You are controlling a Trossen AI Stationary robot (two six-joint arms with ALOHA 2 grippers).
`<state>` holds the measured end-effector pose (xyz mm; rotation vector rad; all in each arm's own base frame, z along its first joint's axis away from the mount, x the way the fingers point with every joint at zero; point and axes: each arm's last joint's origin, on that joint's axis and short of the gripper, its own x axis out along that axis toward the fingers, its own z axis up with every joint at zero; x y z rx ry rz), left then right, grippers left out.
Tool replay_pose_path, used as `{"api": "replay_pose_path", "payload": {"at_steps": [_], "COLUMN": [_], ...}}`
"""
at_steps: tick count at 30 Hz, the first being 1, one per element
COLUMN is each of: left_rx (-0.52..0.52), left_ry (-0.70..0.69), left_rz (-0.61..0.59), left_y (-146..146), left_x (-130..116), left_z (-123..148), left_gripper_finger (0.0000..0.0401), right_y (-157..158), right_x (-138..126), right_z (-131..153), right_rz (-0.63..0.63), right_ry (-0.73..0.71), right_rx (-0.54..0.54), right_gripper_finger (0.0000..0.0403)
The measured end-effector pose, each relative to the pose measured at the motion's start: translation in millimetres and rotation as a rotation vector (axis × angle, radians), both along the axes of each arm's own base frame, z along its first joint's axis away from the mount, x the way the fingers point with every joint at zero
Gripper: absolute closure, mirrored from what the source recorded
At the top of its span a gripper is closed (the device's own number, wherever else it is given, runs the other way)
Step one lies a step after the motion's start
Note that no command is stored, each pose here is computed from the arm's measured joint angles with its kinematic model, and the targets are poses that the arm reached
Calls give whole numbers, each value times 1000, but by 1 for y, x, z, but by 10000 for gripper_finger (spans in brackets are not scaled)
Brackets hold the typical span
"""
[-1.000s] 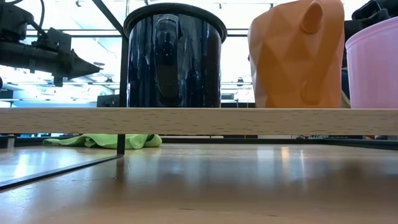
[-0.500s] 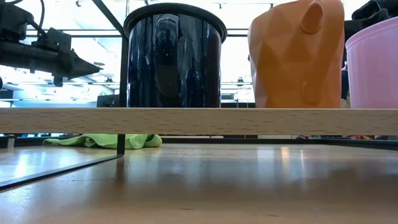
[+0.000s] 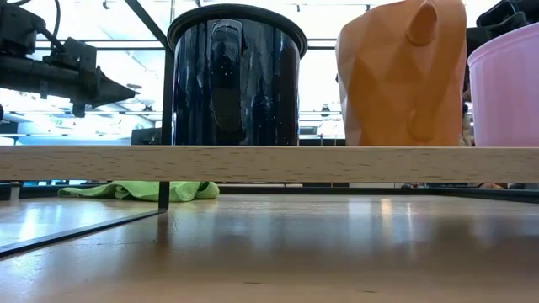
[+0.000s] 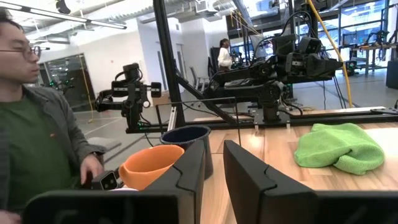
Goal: Stack small to large cups/mugs on shelf
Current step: Return to Home Position
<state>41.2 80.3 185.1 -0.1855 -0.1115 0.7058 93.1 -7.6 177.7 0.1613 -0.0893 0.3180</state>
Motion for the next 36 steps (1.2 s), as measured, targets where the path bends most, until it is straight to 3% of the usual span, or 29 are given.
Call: {"api": "replay_pose_path", "payload": {"at_steps": [36], "left_rx": [0], "left_ry": [0], "left_rz": [0], "left_y": [0], "left_x": [0], "left_z": [0], "left_gripper_finger": [371], "right_y": [0], "right_x": [0], "right_z": [0], "right_rz": [0], "right_ry": [0], "right_rx": [0], "right_gripper_finger": [335]}}
